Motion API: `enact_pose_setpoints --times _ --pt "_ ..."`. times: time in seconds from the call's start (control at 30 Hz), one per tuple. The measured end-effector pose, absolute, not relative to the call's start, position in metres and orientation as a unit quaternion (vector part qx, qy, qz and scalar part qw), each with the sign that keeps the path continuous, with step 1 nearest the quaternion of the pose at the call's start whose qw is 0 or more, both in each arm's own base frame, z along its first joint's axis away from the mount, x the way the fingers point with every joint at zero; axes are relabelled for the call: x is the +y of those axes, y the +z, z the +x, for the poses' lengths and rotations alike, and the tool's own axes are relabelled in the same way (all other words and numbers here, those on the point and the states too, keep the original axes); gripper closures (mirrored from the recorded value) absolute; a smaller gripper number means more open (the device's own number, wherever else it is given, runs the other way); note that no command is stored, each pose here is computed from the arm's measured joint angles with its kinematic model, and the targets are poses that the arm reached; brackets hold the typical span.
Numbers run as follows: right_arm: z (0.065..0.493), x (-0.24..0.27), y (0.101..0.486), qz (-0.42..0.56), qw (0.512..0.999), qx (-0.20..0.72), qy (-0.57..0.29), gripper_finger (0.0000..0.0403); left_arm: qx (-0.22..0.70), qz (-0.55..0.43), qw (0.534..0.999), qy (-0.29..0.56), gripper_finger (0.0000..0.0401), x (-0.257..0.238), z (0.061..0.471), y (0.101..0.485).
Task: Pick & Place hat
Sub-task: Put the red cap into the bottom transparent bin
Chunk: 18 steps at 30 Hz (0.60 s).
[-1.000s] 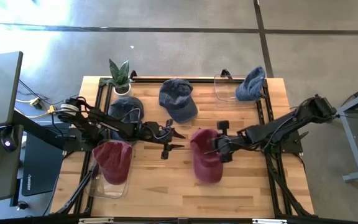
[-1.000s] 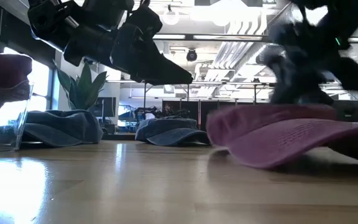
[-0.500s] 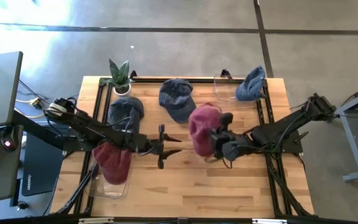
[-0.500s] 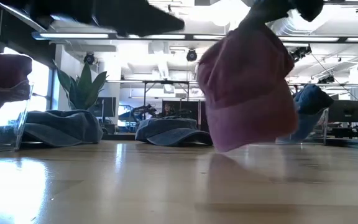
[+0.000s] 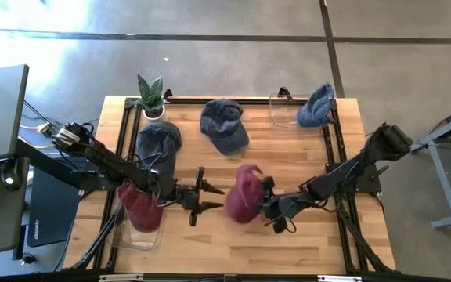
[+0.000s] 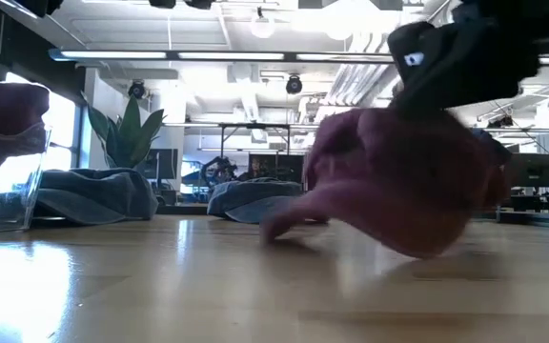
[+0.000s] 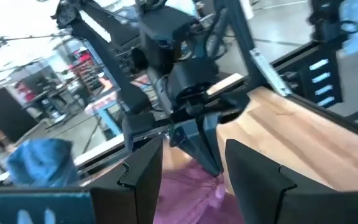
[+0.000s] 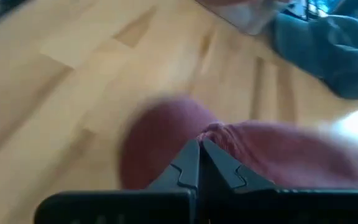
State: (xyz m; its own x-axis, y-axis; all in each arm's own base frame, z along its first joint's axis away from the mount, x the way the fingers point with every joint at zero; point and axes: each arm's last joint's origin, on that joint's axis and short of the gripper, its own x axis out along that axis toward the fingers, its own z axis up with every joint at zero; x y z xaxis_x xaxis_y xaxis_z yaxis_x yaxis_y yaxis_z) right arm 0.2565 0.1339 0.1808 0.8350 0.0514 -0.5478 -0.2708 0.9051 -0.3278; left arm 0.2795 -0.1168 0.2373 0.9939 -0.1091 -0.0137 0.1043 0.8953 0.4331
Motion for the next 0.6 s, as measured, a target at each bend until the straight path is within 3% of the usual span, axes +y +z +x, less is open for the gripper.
enact_pose_setpoints --times 0.13,0.4,0.5,0.6 --pt "0.262 0.123 0.213 -0.256 0.926 0.272 0.051 0.0403 0.001 0.222 0.975 -0.026 0.0231 -0.115 0.280 0.237" --pt "0.271 0.076 0.296 -0.396 0.865 0.283 -0.123 0.0403 0.012 0.224 0.974 0.017 0.0231 -0.113 0.280 0.237" --pt "0.274 0.072 0.311 -0.410 0.864 0.269 -0.113 0.0403 0.015 0.225 0.974 0.019 0.0231 -0.112 0.280 0.237" --pt "0.276 0.075 0.301 -0.378 0.887 0.264 -0.031 0.0403 0.020 0.228 0.973 0.017 0.0231 -0.112 0.280 0.235"
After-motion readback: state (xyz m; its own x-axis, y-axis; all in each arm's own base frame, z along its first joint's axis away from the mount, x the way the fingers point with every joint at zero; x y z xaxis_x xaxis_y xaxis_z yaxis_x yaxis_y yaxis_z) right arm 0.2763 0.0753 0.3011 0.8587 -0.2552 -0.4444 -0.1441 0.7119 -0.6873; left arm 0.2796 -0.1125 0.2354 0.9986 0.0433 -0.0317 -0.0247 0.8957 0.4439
